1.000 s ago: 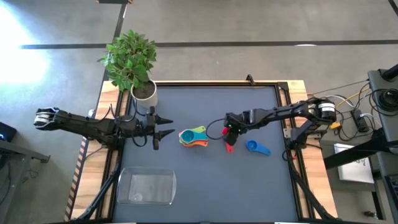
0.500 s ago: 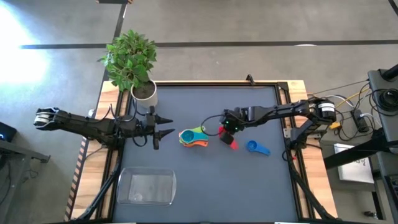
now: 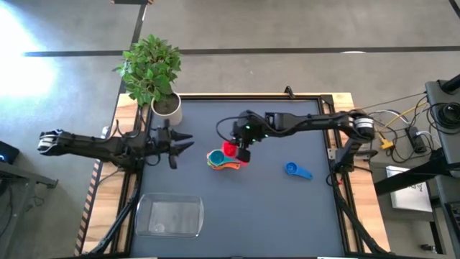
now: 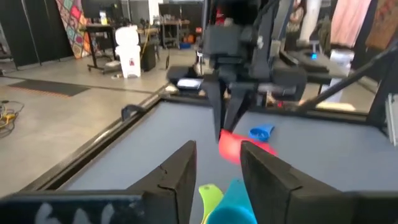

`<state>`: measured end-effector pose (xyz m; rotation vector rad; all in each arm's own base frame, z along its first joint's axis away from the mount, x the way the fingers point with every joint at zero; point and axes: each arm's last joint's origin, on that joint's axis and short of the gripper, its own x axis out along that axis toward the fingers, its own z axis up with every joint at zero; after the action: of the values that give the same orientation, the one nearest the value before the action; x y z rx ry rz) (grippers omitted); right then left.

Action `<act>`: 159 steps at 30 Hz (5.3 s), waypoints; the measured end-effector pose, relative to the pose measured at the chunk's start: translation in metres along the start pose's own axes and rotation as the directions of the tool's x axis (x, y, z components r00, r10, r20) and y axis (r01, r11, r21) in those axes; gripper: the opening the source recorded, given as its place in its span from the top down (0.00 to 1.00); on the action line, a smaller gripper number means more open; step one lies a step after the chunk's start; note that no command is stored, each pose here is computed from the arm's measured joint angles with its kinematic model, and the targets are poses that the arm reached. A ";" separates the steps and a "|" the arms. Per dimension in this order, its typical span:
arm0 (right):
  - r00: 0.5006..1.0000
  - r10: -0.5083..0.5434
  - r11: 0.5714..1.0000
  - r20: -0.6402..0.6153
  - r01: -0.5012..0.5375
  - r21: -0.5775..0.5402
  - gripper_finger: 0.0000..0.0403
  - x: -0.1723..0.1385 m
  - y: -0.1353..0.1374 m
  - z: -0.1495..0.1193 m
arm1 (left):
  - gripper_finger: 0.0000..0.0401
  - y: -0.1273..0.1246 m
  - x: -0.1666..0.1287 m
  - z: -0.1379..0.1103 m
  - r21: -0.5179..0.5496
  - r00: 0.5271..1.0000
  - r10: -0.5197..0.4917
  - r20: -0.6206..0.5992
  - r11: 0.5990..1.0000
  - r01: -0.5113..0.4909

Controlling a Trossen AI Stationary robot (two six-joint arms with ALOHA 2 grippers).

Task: Nest measuring cups in basket
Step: Stack the red measuring cup on top of the light blue measuring cup, then stack the blue measuring cup on top of the red measuring cup

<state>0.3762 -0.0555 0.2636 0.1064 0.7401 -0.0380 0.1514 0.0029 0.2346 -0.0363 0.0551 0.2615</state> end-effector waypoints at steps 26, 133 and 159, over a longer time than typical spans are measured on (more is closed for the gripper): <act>0.935 0.129 0.893 -0.330 -0.254 -0.371 0.97 0.090 -0.008 0.058 | 0.81 0.006 -0.010 -0.008 -0.009 0.973 -0.216 0.077 0.976 0.217; 0.809 -0.154 0.899 -0.568 0.353 0.259 0.21 -0.104 0.066 -0.204 | 0.81 0.007 0.010 -0.023 -0.117 0.998 -0.055 -0.037 0.992 0.051; 0.776 -0.148 0.896 -0.613 0.367 0.248 0.19 -0.087 0.060 -0.256 | 0.81 0.007 0.011 -0.023 -0.100 0.998 -0.055 -0.037 0.994 0.051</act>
<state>0.1446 0.0325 0.1395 0.3750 1.3634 -0.4306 0.1587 0.0110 0.2110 -0.1409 0.0804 0.2098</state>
